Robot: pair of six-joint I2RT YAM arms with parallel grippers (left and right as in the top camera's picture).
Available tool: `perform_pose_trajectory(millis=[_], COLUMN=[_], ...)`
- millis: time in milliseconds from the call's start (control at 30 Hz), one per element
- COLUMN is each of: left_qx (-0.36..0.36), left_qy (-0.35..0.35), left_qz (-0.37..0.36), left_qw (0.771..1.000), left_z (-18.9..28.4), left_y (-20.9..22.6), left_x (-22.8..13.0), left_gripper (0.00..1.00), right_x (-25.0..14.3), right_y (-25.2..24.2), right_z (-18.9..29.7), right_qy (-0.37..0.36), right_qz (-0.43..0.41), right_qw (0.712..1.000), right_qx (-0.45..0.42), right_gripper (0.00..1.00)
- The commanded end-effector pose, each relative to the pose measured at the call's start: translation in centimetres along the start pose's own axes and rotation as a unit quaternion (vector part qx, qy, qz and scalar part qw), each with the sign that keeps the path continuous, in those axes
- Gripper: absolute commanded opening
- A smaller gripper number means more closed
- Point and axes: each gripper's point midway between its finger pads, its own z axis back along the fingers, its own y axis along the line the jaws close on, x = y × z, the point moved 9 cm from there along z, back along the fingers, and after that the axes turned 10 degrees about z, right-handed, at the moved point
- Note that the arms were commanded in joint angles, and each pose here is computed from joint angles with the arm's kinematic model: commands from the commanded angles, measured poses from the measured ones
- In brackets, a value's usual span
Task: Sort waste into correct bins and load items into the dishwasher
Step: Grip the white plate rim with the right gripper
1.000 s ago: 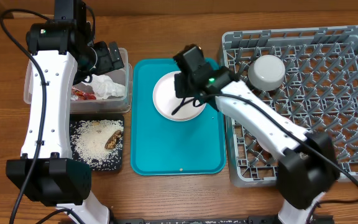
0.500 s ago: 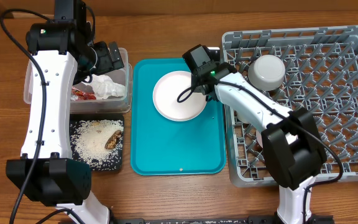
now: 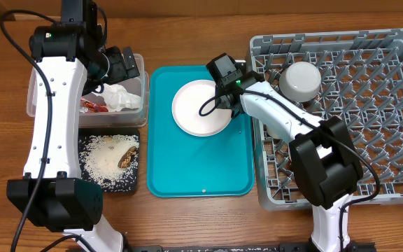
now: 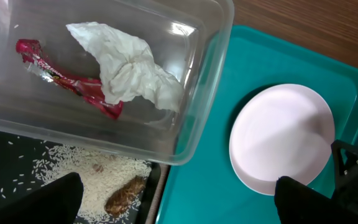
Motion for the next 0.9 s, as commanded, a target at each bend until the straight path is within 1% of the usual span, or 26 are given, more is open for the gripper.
perform_pose_trajectory(millis=[0, 300, 733, 867], left_qx=[0.004, 0.004, 0.004, 0.004], left_qy=[-0.005, -0.005, -0.005, -0.005], left_qz=[0.005, 0.005, 0.005, 0.005], left_qw=[1.0, 1.0, 1.0, 1.0], left_z=[0.21, 0.21, 0.21, 0.21], left_y=[0.09, 0.09, 0.09, 0.09], left_x=[-0.02, -0.02, -0.02, -0.02], left_gripper=[1.0, 1.0, 1.0, 1.0], right_x=[-0.15, -0.43, -0.78, -1.03], right_y=[-0.13, -0.03, 0.63, 0.53], right_z=[-0.22, -0.27, -0.23, -0.22], right_qy=[0.005, 0.015, 0.034, 0.042], right_qz=[-0.003, -0.001, -0.001, 0.003], right_qw=[1.0, 1.0, 0.998, 0.998], right_qx=[-0.001, 0.006, 0.047, 0.044], right_gripper=[0.3, 0.37, 0.39, 0.5])
